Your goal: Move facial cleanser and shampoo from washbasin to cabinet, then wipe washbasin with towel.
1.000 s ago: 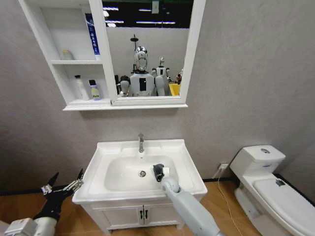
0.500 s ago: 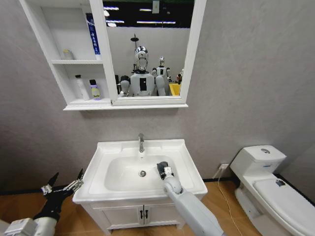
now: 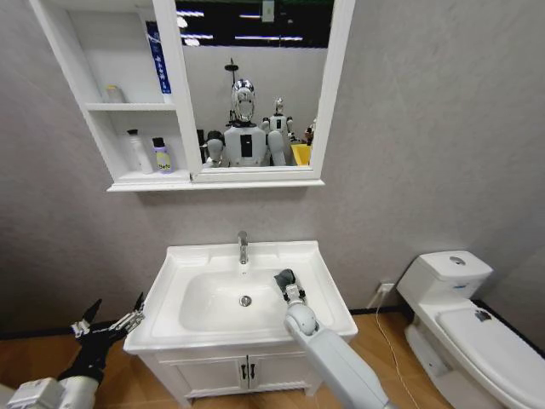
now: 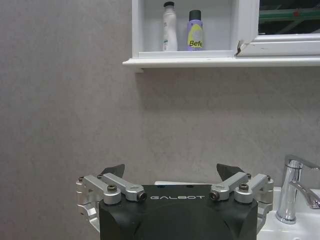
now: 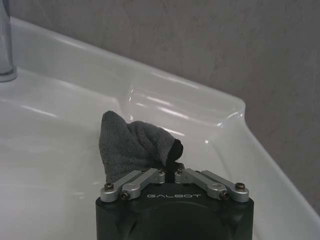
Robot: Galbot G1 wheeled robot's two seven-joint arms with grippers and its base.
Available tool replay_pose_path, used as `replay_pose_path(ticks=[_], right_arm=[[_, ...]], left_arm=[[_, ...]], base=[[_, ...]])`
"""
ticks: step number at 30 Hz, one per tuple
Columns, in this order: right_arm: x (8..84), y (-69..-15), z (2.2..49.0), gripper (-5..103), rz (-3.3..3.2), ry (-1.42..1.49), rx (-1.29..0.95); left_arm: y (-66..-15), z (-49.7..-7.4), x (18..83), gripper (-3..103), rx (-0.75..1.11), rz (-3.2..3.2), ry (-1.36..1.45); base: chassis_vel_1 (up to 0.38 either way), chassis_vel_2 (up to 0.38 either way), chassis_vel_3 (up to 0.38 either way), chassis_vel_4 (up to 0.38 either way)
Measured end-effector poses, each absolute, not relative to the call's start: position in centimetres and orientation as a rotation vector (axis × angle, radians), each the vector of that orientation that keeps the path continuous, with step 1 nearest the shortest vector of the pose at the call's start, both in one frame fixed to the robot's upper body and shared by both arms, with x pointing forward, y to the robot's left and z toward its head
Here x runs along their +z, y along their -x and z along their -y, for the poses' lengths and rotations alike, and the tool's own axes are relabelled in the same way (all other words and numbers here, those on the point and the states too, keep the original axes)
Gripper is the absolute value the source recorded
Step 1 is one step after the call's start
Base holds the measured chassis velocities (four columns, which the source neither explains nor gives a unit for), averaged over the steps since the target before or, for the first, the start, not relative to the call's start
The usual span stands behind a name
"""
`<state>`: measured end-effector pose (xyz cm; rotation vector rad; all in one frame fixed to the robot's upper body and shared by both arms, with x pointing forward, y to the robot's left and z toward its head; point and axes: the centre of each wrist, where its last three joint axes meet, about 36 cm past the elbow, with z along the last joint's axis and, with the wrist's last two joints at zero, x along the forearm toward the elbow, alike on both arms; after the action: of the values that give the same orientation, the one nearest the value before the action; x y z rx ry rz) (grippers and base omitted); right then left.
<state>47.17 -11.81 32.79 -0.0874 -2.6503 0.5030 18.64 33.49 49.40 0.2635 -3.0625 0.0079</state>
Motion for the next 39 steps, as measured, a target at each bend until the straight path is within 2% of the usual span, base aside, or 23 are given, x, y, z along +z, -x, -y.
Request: replay_pose_path(ticks=[9,11,16,19,26,28,30,31,33,34,37,38,39], right_arm=[[36.9,-49.0,13.2,3,2.809,0.136,0.52],[37.6,-50.0,14.9,3,2.828,0.162,0.509],[37.4,-50.9,17.2,3,2.823,0.186,0.48],[36.5,-51.5,19.2,3,2.816,0.148,0.382],[34.3,-52.3,21.0,3,2.853,0.089,0.381],[34.1,-52.3,21.1,0,2.844,0.088,0.367],[33.9,-52.0,21.1,8,2.823,0.086,0.343],[33.9,-52.0,21.1,8,2.823,0.086,0.343],[33.7,-51.8,20.9,19,2.811,0.09,0.34],[33.7,-51.8,20.9,19,2.811,0.09,0.34],[33.7,-51.8,20.7,36,2.798,0.115,0.341],[33.7,-51.8,20.7,36,2.798,0.115,0.341],[33.7,-51.8,20.7,41,2.796,0.12,0.342]], left_arm=[[-18.6,-33.5,49.4,100,0.008,3.063,-0.263],[-18.6,-33.5,49.4,100,0.008,3.063,-0.264],[-18.6,-33.5,49.4,100,0.008,3.063,-0.264],[-18.6,-33.5,49.4,100,0.008,3.062,-0.264],[-18.6,-33.5,49.4,100,0.008,3.062,-0.263],[-18.6,-33.5,49.4,100,0.008,3.063,-0.263],[-18.6,-33.5,49.4,100,0.008,3.063,-0.264],[-18.6,-33.5,49.4,100,0.008,3.063,-0.264],[-18.6,-33.5,49.4,100,0.008,3.062,-0.263],[-18.6,-33.5,49.4,100,0.008,3.062,-0.263],[-18.6,-33.5,49.4,100,0.008,3.063,-0.263],[-18.6,-33.5,49.4,100,0.008,3.063,-0.263],[-18.6,-33.5,49.4,100,0.008,3.063,-0.263]], base=[[0.0,0.0,0.0,0.0],[0.0,0.0,0.0,0.0],[0.0,0.0,0.0,0.0],[0.0,0.0,0.0,0.0],[0.0,0.0,0.0,0.0],[0.0,0.0,0.0,0.0],[0.0,0.0,0.0,0.0],[0.0,0.0,0.0,0.0],[0.0,0.0,0.0,0.0],[0.0,0.0,0.0,0.0],[0.0,0.0,0.0,0.0],[0.0,0.0,0.0,0.0],[0.0,0.0,0.0,0.0]])
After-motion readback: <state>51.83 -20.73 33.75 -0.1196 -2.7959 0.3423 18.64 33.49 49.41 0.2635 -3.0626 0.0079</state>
